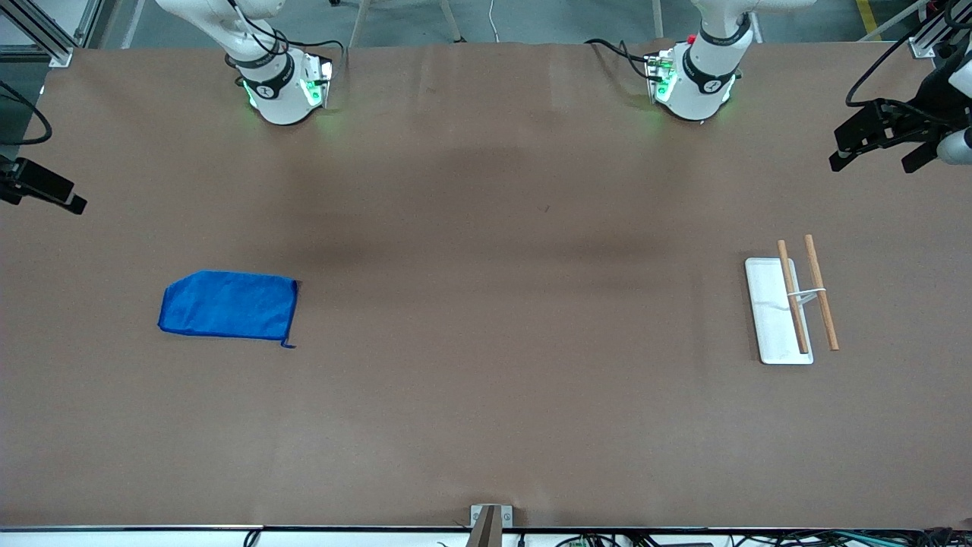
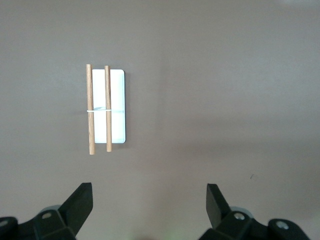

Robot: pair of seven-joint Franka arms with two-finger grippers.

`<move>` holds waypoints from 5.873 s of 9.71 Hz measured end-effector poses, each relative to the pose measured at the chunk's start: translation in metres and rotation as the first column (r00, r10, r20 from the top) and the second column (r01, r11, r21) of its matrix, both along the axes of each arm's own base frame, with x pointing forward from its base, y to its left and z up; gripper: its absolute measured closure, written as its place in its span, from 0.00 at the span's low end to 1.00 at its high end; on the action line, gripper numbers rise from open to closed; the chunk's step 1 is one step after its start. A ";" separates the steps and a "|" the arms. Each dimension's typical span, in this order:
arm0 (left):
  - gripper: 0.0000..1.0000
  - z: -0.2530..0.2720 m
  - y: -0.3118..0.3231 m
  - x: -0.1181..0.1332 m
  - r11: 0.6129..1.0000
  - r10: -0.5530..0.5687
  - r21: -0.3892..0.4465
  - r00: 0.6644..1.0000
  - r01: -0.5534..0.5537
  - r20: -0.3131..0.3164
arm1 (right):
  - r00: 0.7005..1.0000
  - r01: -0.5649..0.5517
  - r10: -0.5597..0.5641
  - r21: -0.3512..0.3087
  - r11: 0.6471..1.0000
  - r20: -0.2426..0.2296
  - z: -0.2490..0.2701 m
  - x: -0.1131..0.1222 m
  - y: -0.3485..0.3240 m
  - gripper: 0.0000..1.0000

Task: Right arm passes towel to left arm to hang

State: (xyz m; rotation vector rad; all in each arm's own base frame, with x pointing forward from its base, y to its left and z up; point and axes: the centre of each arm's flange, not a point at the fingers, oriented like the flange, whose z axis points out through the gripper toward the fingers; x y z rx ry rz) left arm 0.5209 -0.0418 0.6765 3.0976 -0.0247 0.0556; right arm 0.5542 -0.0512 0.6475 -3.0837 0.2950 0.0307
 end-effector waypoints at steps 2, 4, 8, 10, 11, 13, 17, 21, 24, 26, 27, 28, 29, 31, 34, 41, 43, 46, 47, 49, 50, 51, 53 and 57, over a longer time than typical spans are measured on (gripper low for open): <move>0.00 -0.001 0.000 0.000 1.000 0.000 0.000 1.000 0.000 -0.001 | 1.000 0.001 -0.001 0.000 1.000 0.000 0.000 0.000 0.000 0.00; 0.00 -0.002 -0.001 0.001 1.000 -0.003 0.000 1.000 0.003 -0.004 | 1.000 0.001 -0.001 0.000 1.000 -0.001 0.000 0.000 -0.001 0.00; 0.00 -0.004 -0.002 0.002 1.000 -0.004 0.001 1.000 0.004 -0.007 | 0.998 -0.058 0.058 0.003 0.998 -0.033 -0.064 0.022 -0.010 0.00; 0.00 -0.004 -0.005 0.002 1.000 -0.010 0.001 1.000 0.010 -0.008 | 0.995 -0.093 0.093 0.003 0.996 -0.040 -0.151 0.043 -0.026 0.00; 0.00 -0.004 -0.006 0.002 1.000 -0.011 0.001 1.000 0.011 -0.008 | 0.993 -0.115 0.115 0.000 0.993 -0.036 -0.195 0.046 -0.031 0.00; 0.00 -0.005 -0.007 0.002 1.000 -0.012 0.001 1.000 0.012 -0.009 | 0.990 -0.138 0.137 -0.010 0.990 -0.024 -0.279 0.041 -0.047 0.00; 0.00 -0.010 -0.005 0.005 1.000 -0.008 0.002 1.000 0.008 -0.019 | 0.989 -0.144 0.144 -0.023 0.989 -0.024 -0.406 0.028 -0.065 0.00; 0.00 -0.011 -0.004 0.006 1.000 -0.006 0.002 1.000 0.006 -0.020 | 0.987 -0.161 0.161 -0.030 0.986 -0.008 -0.453 0.015 -0.054 0.00; 0.00 -0.011 -0.004 0.006 1.000 -0.007 0.002 1.000 0.007 -0.019 | 0.986 -0.168 0.168 -0.033 0.985 -0.003 -0.460 0.013 -0.049 0.00; 0.00 -0.010 -0.003 0.007 1.000 -0.005 0.001 1.000 0.005 -0.017 | 0.985 -0.171 0.172 -0.036 0.985 0.001 -0.472 0.010 -0.047 0.03; 0.00 -0.010 -0.003 0.007 1.000 -0.005 0.001 1.000 0.005 -0.017 | 0.985 -0.173 0.173 -0.036 0.984 -0.002 -0.475 0.009 -0.045 0.05; 0.00 -0.010 -0.004 0.006 1.000 -0.006 0.001 1.000 0.006 -0.017 | 0.985 -0.175 0.175 -0.034 0.984 -0.005 -0.478 0.008 -0.045 0.11; 0.00 -0.010 -0.004 0.006 1.000 -0.007 0.001 1.000 0.007 -0.017 | 0.985 -0.175 0.175 -0.035 0.984 -0.005 -0.477 0.008 -0.045 0.27; 0.00 -0.010 -0.005 0.006 1.000 -0.008 0.002 1.000 0.008 -0.017 | 0.985 -0.175 0.175 -0.037 0.984 0.003 -0.473 0.009 -0.045 0.58; 0.00 -0.011 -0.009 0.006 1.000 -0.017 0.001 1.000 0.017 -0.018 | 0.982 -0.183 0.182 -0.017 0.983 -0.040 -0.456 0.015 -0.041 0.94; 0.00 -0.015 -0.039 0.003 0.997 -0.072 0.004 0.997 0.072 -0.026 | 0.975 -0.182 0.182 0.014 0.983 -0.126 -0.176 0.058 0.151 0.95; 0.00 -0.019 -0.049 0.002 0.995 -0.085 -0.047 0.996 0.083 -0.040 | 0.978 -0.161 0.170 0.087 0.983 -0.118 -0.163 0.028 0.283 0.95; 0.00 -0.037 -0.069 0.001 0.975 -0.110 -0.204 0.989 0.088 -0.095 | 0.980 -0.134 0.176 0.343 0.930 -0.095 -0.148 -0.002 0.390 0.95; 0.00 -0.049 -0.078 0.003 0.959 -0.125 -0.270 0.984 0.088 -0.124 | 0.982 -0.083 0.150 0.453 0.888 -0.113 -0.147 -0.001 0.401 0.95; 0.00 -0.082 -0.096 0.014 0.891 -0.200 -0.442 0.964 0.103 -0.178 | 0.974 -0.019 0.158 0.642 0.766 -0.160 -0.156 -0.005 0.433 0.95; 0.00 -0.107 -0.106 0.020 0.844 -0.234 -0.529 0.949 0.090 -0.212 | 0.966 -0.006 0.190 0.722 0.692 -0.175 -0.166 -0.010 0.451 0.95; 0.00 -0.131 -0.115 0.027 0.796 -0.253 -0.602 0.935 0.056 -0.248 | 0.958 0.026 0.211 0.795 0.606 -0.192 -0.173 -0.014 0.465 0.95; 0.00 -0.176 -0.136 0.036 0.700 -0.289 -0.714 0.905 -0.023 -0.312 | 0.950 0.116 0.205 0.877 0.467 -0.234 -0.173 -0.015 0.477 0.95; 0.00 -0.238 -0.163 0.032 0.521 -0.343 -0.849 0.888 -0.091 -0.306 | 0.940 0.257 0.151 0.926 0.277 -0.306 -0.160 -0.028 0.509 0.95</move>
